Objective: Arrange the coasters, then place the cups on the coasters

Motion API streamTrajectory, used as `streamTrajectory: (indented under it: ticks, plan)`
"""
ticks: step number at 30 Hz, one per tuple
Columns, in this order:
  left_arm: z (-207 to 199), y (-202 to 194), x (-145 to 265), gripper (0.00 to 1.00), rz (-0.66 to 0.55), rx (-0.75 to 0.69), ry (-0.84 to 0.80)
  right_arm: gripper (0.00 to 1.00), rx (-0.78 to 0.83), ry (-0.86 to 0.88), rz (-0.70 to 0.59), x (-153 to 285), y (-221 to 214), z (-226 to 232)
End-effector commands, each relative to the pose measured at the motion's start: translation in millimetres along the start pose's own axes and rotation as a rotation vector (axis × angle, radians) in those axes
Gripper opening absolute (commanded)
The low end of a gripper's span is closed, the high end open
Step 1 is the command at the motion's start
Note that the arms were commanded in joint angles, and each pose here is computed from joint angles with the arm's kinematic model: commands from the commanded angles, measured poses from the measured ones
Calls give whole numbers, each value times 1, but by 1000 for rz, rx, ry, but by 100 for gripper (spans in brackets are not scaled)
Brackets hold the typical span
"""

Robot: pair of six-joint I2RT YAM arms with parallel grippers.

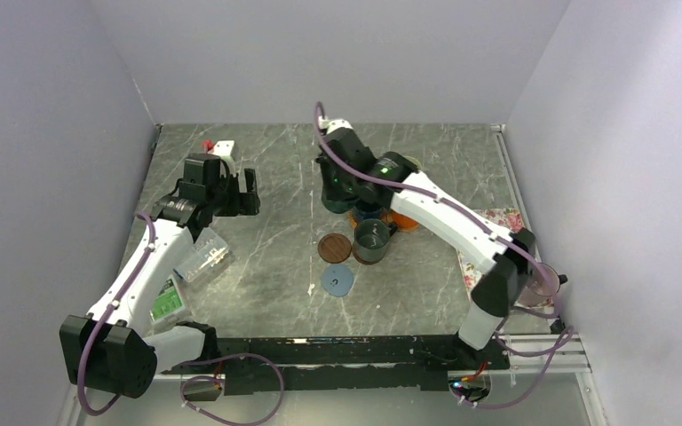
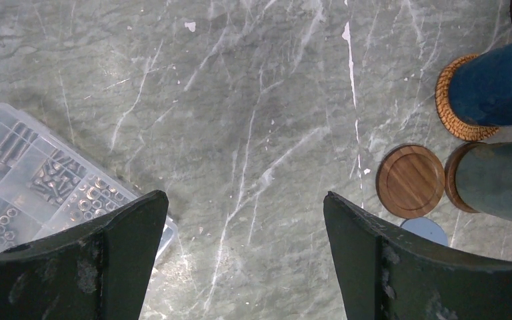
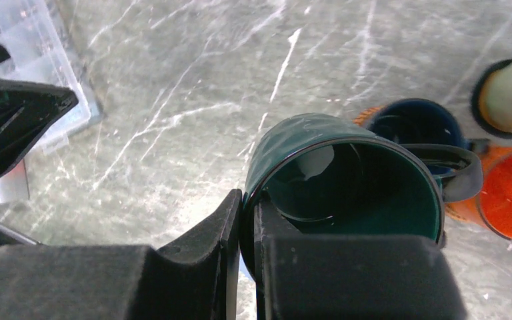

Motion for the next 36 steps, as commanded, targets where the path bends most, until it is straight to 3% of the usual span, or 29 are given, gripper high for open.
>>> streamTrajectory:
  ticks: [1,19,36]
  plan:
    - [0,6,5,94,-59,18,-1,0,78,47,9,1,10,20]
    - [3,7,8,93,-69,19,39,0,120,93,217,-65,-37,39]
    - [3,7,7,94,-67,16,35,0,109,9,261,-90,-67,23]
Point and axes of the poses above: each gripper's point midway between its finger pads, its own x axis back along the fingers, its own z axis along the line the jaws close on, y = z × x, the point moved 10 cm from there along x, back along the fingers, and after that the axes turned 11 degrees about -x, right-handed, at the moved point
